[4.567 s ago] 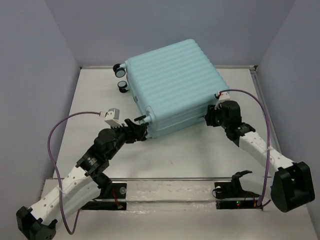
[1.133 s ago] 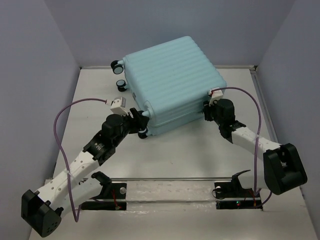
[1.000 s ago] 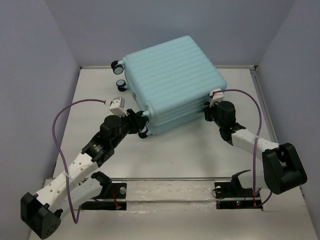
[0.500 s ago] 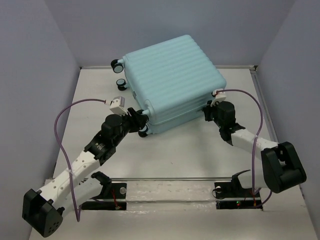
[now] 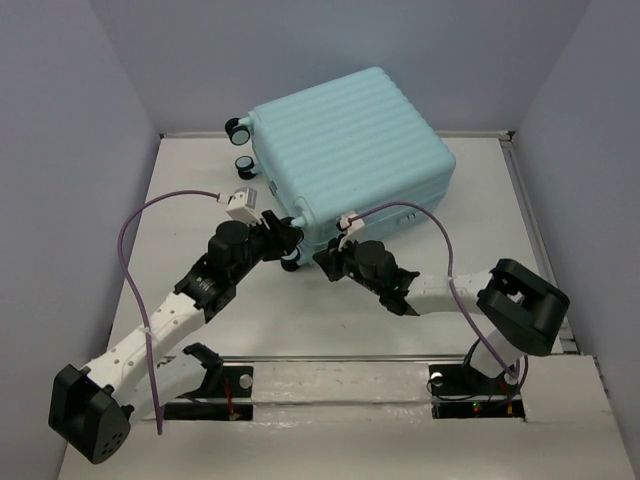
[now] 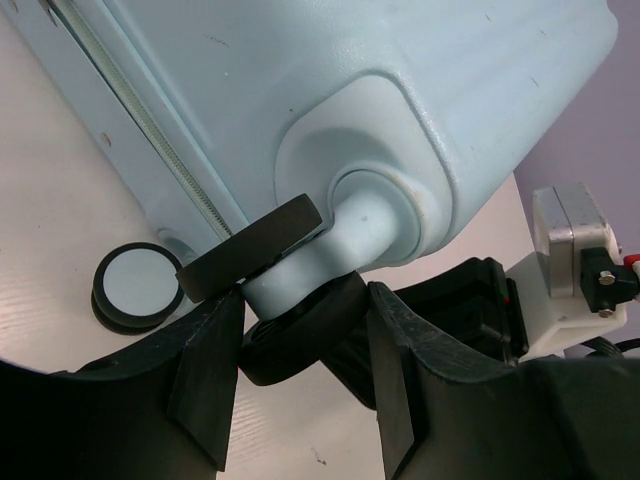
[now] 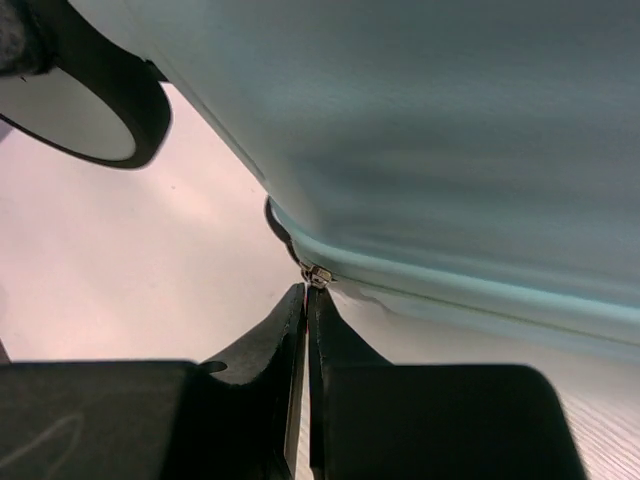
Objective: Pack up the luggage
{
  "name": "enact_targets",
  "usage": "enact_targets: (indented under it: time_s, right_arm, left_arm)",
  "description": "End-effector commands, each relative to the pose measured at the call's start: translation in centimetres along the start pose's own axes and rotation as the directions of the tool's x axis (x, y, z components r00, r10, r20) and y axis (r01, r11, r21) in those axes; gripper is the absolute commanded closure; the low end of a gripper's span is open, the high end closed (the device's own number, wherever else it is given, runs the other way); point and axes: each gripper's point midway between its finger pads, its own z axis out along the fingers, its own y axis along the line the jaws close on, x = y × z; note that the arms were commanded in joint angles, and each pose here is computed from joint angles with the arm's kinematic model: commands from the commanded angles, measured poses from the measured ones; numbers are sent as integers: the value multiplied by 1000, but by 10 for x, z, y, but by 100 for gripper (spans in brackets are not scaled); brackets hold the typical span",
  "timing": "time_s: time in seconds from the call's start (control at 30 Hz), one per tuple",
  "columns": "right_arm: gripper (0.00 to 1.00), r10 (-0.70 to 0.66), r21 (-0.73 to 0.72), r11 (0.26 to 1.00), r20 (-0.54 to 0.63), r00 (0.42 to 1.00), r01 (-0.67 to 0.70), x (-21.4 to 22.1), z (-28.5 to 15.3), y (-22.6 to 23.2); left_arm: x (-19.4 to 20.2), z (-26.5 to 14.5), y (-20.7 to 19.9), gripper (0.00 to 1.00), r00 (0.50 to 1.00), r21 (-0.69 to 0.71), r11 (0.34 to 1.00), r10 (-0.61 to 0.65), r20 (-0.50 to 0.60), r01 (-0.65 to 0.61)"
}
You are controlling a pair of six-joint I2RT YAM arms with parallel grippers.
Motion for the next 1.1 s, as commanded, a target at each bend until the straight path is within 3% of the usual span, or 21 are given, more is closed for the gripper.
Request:
enact_targets:
  time_s: [0.0, 0.13, 0.23, 0.27, 0.3, 0.4, 0.47, 0.63, 0.77, 0.8, 0.83, 0.87, 0.9, 0.97, 1.0, 1.07]
  right_arm:
    - [93, 72, -314, 947, 18, 997, -63, -2, 5, 101]
    - [93, 130, -310, 948, 155, 979, -77, -21, 30, 122]
    - [93, 193, -291, 952, 336, 922, -94, -52, 49, 134]
    - [93, 209, -275, 956, 382, 900, -104, -61, 53, 131]
    - [93, 278, -239, 954, 469, 838, -183, -84, 57, 121]
    - [93, 380, -206, 924, 550, 744, -321, -90, 60, 99]
    - [93, 432, -257, 902, 553, 712, -348, -98, 48, 102]
    - [93, 461, -286, 886, 464, 756, -365, -64, -4, 84]
    - [93, 413, -207, 908, 314, 855, -363, -16, -52, 59]
    - [93, 395, -158, 917, 236, 888, -366, 6, -58, 52]
    - [93, 416, -168, 907, 223, 881, -386, 4, -77, 49]
    - [93, 413, -163, 908, 197, 889, -385, 10, -84, 47]
    - [93, 387, -114, 920, 129, 913, -374, 30, -89, 40]
    - [93, 399, -113, 915, 119, 909, -386, 25, -103, 38]
    - [93, 371, -77, 928, 82, 925, -366, 36, -106, 33]
    - [93, 380, -69, 924, 103, 919, -375, 28, -115, 29]
  left_arm:
    - [-62, -17, -84, 94, 987, 301, 953, -78, 142, 32]
    - [-57, -27, -97, 94, 991, 365, 930, -91, 93, 51]
    - [-62, -36, -116, 94, 991, 429, 899, -122, 54, 87]
    - [-60, -42, -123, 94, 992, 458, 884, -125, 30, 97]
    - [-63, -47, -130, 94, 988, 478, 869, -151, 13, 127]
    - [-62, -55, -140, 94, 982, 502, 849, -188, -8, 167]
    - [-53, -55, -147, 94, 976, 507, 839, -217, -23, 198]
    - [-16, -46, -186, 94, 971, 553, 799, -210, -113, 237]
    - [4, -34, -223, 92, 980, 577, 793, -147, -132, 197]
    - [8, -33, -232, 84, 983, 588, 789, -124, -133, 178]
    - [7, -28, -245, 71, 987, 596, 788, -95, -128, 153]
    - [8, -27, -252, 41, 990, 597, 792, -67, -120, 126]
    - [-3, -29, -266, 27, 997, 617, 784, -24, -74, 65]
    - [-8, -22, -257, 1, 997, 545, 838, 54, -47, -19]
    - [-36, -29, -261, 1, 994, 523, 846, 96, 45, -106]
    - [-53, -23, -225, 1, 983, 345, 920, 168, 80, -185]
